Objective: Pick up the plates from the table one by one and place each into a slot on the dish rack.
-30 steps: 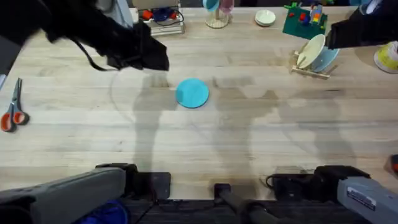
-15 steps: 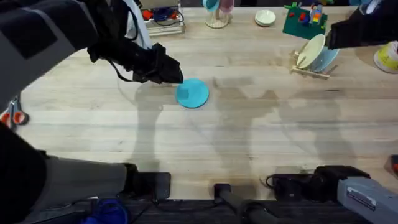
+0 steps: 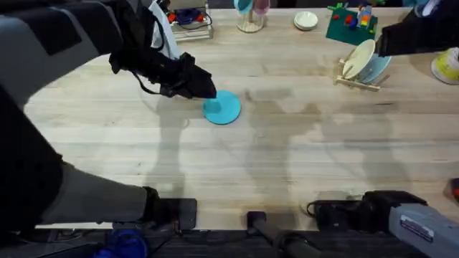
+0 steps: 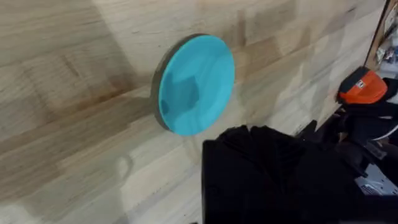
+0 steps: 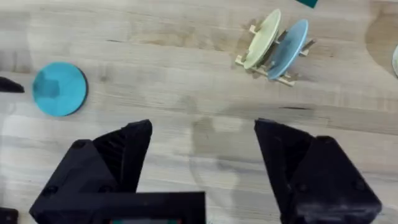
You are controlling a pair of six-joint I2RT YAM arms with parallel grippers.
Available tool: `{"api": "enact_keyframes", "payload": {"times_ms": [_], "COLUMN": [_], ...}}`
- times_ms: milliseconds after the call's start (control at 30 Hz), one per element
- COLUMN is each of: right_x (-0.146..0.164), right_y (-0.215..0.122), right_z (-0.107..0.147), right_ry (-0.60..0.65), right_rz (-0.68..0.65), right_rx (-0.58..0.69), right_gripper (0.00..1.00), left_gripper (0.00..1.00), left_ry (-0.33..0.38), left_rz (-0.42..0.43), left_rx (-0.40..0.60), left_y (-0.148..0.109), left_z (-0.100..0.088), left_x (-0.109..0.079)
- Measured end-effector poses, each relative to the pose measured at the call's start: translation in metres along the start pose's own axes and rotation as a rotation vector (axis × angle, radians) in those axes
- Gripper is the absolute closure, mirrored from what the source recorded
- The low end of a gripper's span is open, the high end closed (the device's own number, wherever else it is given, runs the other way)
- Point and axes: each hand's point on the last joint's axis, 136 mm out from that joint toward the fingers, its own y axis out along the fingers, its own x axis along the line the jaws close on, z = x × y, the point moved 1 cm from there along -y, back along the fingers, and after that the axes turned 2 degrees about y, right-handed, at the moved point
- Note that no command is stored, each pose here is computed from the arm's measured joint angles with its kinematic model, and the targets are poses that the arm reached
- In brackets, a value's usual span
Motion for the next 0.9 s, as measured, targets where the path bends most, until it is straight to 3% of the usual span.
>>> {"api": "enact_keyframes", "payload": {"times_ms": [300, 700, 900], "right_x": [0.0, 0.0, 0.0], "right_y": [0.0, 0.0, 0.0], "right_z": [0.0, 0.0, 0.0], "right_ry": [0.0, 0.0, 0.0], "right_rz": [0.0, 0.0, 0.0], "right_rx": [0.0, 0.0, 0.0], "right_gripper": [0.007, 0.007, 0.007], "left_gripper": [0.959, 0.959, 0.959], "left_ry": [0.0, -0.076, -0.099], "left_rz": [0.001, -0.01, 0.031], "left_rx": [0.014, 0.125, 0.132], "left_y": [0.004, 0.052, 0.057], "left_z": [0.0, -0.001, -0.002], "left_x": [0.004, 0.054, 0.055]}}
